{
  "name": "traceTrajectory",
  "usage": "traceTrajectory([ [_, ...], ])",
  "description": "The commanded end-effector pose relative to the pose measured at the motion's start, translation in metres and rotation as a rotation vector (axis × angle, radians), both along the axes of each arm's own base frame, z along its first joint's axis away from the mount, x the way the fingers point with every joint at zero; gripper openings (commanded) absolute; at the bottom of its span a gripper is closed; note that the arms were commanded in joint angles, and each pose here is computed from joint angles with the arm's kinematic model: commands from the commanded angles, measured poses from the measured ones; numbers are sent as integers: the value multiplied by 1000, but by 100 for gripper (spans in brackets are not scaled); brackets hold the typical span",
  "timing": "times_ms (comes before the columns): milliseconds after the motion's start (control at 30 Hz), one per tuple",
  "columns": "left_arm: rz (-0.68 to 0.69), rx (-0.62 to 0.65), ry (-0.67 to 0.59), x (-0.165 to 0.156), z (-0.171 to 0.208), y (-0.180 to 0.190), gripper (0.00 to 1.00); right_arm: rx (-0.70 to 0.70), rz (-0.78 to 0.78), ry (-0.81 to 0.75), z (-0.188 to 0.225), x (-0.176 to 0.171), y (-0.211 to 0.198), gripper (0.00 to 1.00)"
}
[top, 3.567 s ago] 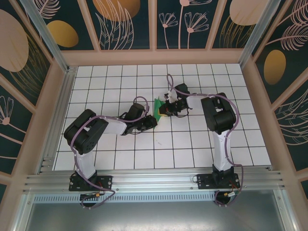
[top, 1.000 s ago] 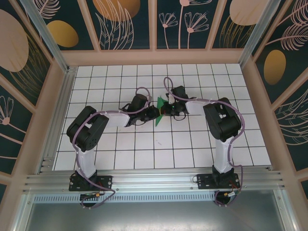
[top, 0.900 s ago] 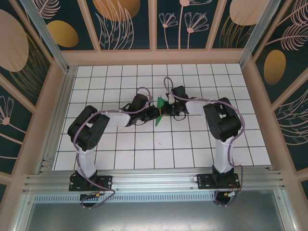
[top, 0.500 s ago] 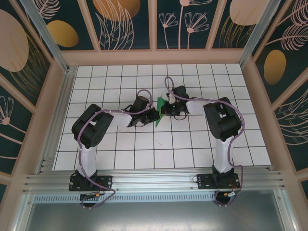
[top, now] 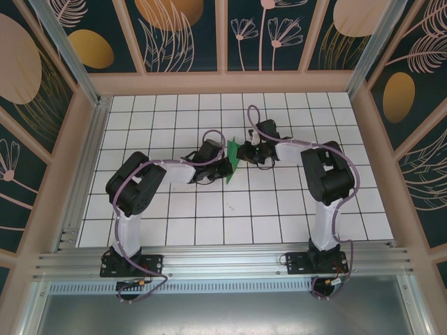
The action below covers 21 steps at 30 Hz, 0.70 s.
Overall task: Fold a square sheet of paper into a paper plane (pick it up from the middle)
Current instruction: Fold the wing for the fifth time at the center of the table.
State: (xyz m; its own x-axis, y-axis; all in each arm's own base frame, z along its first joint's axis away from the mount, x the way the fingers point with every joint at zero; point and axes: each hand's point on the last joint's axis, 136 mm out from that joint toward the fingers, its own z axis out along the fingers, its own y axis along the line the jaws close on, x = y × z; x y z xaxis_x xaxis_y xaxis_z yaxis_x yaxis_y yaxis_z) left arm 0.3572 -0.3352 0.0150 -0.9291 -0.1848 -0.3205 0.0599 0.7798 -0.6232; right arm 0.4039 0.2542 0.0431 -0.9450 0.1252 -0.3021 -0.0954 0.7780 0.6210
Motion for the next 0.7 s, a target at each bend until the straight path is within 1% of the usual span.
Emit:
traceTrajectory([
  [0,0,184,129,-29,-51,30,6,7,-65,-101,49,9,-9,24],
  [167,-2,179,129,-28,-51,27,5,10,-42,-59,40,-6,1,9],
  [267,0,178,129,-27,-50,26,5,11,-21,-21,27,-11,10,3],
  [367,6,175,129,-26,-49,26,5,22,19,7,16,-15,21,0],
  [433,11,170,132,-26,-48,25,5,26,36,24,10,-18,26,0],
  [667,42,156,141,-25,-45,25,4,23,27,75,-14,-21,22,0],
])
